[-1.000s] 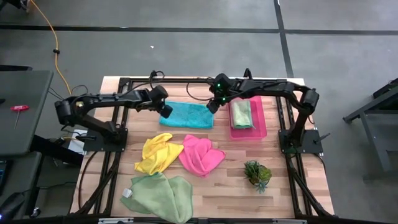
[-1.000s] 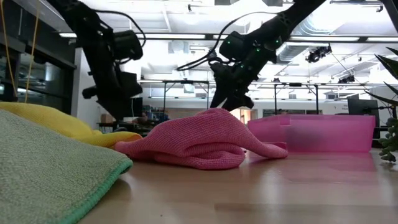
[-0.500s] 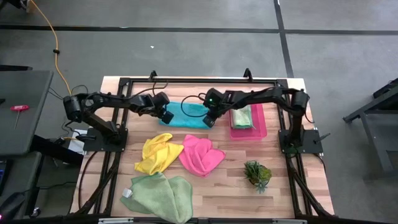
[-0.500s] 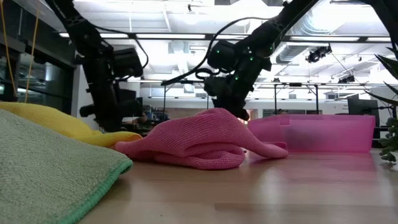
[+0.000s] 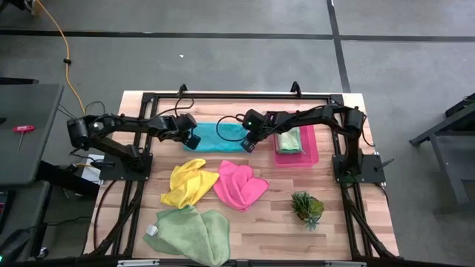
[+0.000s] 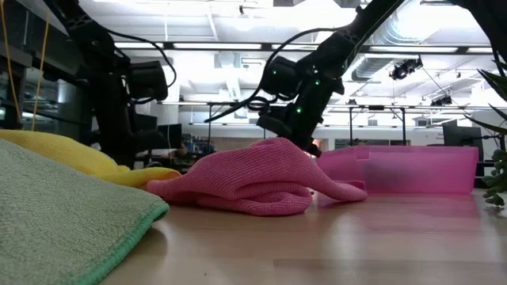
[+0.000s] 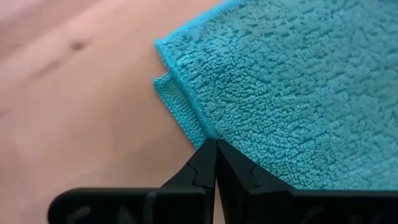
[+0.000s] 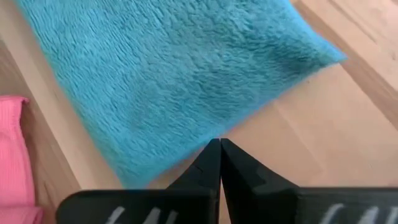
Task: Fold microfiber towels
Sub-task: Fold the blue microfiber cloth
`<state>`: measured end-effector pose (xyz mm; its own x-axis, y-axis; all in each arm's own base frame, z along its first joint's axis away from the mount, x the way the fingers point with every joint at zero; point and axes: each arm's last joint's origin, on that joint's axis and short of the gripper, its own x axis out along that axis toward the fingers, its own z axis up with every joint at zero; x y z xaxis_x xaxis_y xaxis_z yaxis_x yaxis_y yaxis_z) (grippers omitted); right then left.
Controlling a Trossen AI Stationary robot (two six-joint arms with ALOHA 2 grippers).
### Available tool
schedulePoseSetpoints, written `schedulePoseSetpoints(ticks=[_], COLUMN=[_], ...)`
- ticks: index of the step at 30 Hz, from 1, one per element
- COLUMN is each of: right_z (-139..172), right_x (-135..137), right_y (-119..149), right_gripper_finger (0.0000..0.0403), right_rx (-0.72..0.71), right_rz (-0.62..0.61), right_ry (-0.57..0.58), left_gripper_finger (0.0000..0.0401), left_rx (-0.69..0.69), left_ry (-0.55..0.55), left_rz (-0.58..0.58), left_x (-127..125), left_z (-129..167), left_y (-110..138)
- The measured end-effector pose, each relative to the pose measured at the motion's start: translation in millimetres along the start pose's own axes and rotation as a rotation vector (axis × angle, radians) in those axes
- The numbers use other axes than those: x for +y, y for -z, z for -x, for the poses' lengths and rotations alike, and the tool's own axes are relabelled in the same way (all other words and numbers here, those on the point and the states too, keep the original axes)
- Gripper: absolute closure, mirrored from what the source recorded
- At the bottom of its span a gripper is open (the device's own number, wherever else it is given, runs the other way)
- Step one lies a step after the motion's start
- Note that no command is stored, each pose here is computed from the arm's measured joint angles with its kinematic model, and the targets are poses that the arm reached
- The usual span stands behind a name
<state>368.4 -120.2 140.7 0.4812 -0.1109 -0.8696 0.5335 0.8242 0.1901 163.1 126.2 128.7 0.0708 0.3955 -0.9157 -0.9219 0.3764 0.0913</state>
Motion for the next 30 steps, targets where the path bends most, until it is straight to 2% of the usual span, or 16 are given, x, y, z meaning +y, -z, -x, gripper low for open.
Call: schedulePoseSetpoints(ticks=[6,10,12,16,19,24,27,30], right_z=[1.4,17.0,29.8,56.1,62.6,57.2,52.6,51.6], right_x=[-2.0,-5.2,-4.5,-0.7,4.0,15.3,21.3,23.0], right_y=[-4.8,-12.2,-17.8,-26.4,-26.5,-19.4,-16.4,-15.2], right_gripper_finger=[0.0403,0.0403,0.0403,0.0402,0.0402,0.0393,0.0364,0.0322], right_rx=[-0.042,-0.082,-0.12,-0.193,-0.193,-0.151,-0.146,-0.144], right_rz=[-0.005,-0.013,0.024,0.123,0.169,0.254,0.304,0.32], right_ry=[0.003,-0.016,-0.054,-0.127,-0.198,-0.244,-0.25,-0.228], left_gripper_finger=[0.0401,0.0401,0.0401,0.0401,0.0399,0.0368,0.0333,0.0293], left_rx=[-0.065,-0.079,-0.106,-0.157,-0.175,-0.143,-0.18,-0.173], left_ry=[-0.002,0.01,0.078,0.307,0.385,0.374,0.38,0.317], left_rz=[-0.001,-0.036,-0.086,-0.198,-0.272,-0.393,-0.436,-0.495], left_x=[16.1,24.7,24.9,19.1,13.9,4.7,-3.6,-9.3], left_z=[16.0,34.5,47.2,69.9,78.8,77.0,77.5,71.2], left_y=[-8.0,-12.6,-14.5,-7.4,6.2,30.0,33.9,38.0])
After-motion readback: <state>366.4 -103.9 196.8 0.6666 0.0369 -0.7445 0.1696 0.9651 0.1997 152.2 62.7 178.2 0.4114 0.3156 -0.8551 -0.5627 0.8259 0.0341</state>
